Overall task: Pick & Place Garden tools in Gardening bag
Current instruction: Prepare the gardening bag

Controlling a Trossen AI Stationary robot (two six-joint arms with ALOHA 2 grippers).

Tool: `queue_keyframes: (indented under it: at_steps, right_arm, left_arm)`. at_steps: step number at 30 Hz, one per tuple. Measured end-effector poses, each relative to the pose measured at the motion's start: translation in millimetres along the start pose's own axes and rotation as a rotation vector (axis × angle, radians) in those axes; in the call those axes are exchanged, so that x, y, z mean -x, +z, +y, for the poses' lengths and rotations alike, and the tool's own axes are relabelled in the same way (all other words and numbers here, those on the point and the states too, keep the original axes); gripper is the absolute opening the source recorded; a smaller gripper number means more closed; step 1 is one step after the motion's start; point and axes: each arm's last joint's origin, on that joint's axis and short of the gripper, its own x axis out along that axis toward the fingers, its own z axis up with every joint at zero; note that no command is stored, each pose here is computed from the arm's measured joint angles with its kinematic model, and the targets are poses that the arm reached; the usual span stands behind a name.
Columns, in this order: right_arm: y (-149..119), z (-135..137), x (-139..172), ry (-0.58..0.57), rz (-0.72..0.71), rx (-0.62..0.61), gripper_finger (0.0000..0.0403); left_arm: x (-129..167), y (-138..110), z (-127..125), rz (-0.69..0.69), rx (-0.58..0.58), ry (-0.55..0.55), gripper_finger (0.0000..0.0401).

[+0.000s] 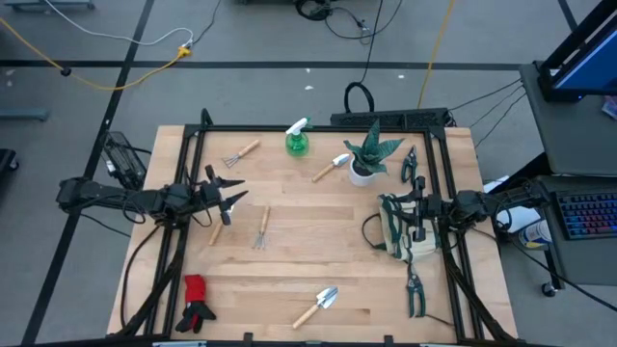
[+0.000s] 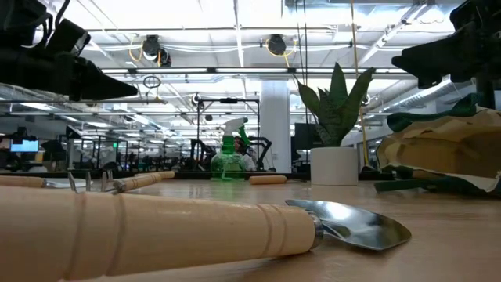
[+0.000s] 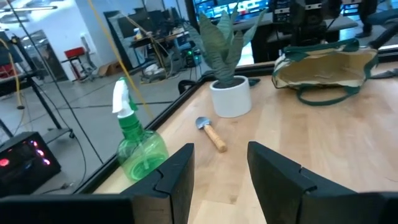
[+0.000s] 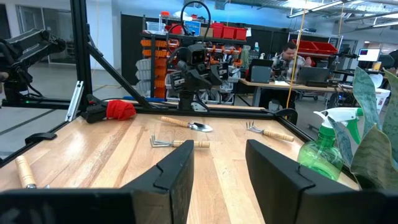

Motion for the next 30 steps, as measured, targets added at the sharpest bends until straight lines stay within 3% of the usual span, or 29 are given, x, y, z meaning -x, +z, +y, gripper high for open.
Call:
queue_keyframes:
  at_steps: [6, 11, 19, 30]
  right_arm:
    - [-0.1, 0.0, 0.0, 0.0, 0.001, 0.0, 0.0139]
    - [0.0, 0.0, 0.0, 0.0, 0.0, 0.0, 0.0139]
    - [0.0, 0.0, 0.0, 0.0, 0.0, 0.0, 0.0139]
    - [-0.2, 0.0, 0.0, 0.0, 0.001, 0.0, 0.0139]
  left_arm:
    - [0.0, 0.4, 0.1, -0.003, -0.034, 0.002, 0.0157]
    - [0.0, 0.4, 0.1, -0.003, 0.005, 0.002, 0.0157]
    - [0.2, -0.2, 3.0, 0.015, 0.018, 0.102, 0.0157]
    - [0.2, -0.5, 3.0, 0.019, 0.014, 0.105, 0.0157]
